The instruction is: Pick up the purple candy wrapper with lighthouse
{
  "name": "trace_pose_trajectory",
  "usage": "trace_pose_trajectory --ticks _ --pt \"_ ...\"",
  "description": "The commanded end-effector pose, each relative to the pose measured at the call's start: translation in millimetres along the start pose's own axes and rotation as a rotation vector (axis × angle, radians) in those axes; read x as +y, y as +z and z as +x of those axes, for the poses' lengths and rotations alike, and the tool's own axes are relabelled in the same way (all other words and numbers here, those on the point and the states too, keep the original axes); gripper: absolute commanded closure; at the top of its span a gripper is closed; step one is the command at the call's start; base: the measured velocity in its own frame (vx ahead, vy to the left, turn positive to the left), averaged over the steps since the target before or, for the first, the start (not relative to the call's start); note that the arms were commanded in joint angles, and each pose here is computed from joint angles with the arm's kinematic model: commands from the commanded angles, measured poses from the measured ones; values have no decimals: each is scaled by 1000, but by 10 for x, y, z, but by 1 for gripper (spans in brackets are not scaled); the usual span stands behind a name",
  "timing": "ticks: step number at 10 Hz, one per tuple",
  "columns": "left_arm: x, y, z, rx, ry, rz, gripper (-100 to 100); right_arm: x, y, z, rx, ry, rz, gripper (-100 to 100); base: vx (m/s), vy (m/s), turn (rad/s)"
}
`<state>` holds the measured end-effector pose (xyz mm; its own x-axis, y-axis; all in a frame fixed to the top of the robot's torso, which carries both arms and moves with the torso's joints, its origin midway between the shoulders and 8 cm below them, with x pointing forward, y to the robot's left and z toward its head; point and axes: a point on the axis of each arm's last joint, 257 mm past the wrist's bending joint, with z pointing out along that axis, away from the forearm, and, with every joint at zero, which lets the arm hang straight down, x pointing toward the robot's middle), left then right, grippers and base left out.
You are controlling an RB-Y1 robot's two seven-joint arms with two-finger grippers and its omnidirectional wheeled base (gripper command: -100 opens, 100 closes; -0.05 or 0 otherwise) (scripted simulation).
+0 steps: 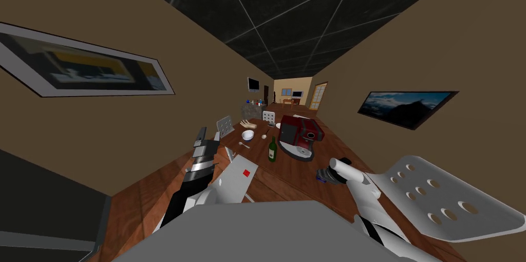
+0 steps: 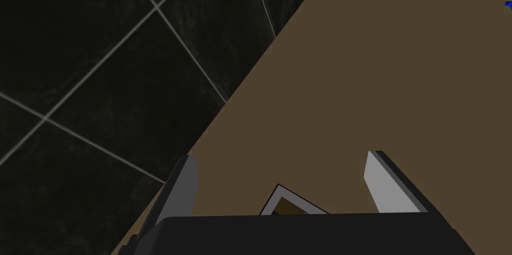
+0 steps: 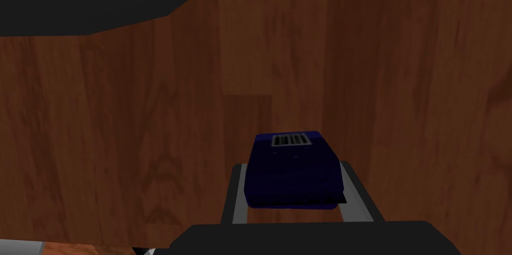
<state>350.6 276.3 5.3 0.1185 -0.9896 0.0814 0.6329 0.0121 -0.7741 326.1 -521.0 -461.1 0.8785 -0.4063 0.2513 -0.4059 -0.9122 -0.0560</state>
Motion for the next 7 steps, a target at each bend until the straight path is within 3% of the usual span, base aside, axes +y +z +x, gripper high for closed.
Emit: trace_pose_trajectory --ticks 1,3,4,5,7 --pt "0 0 0 0 0 0 0 0 0 0 0 0 0 100 0 0 0" --pt "0 0 0 0 0 0 0 -2 0 0 0 0 0 100 0 0 0" --pt "0 0 0 0 0 0 0 -2 0 0 0 0 0 0 0 0 0" --pt "0 0 0 0 0 0 0 22 -89 54 -1 6 0 100 -36 7 48" --pt "0 0 0 0 0 0 0 33 -148 93 -2 9 -1 100 -48 10 33"
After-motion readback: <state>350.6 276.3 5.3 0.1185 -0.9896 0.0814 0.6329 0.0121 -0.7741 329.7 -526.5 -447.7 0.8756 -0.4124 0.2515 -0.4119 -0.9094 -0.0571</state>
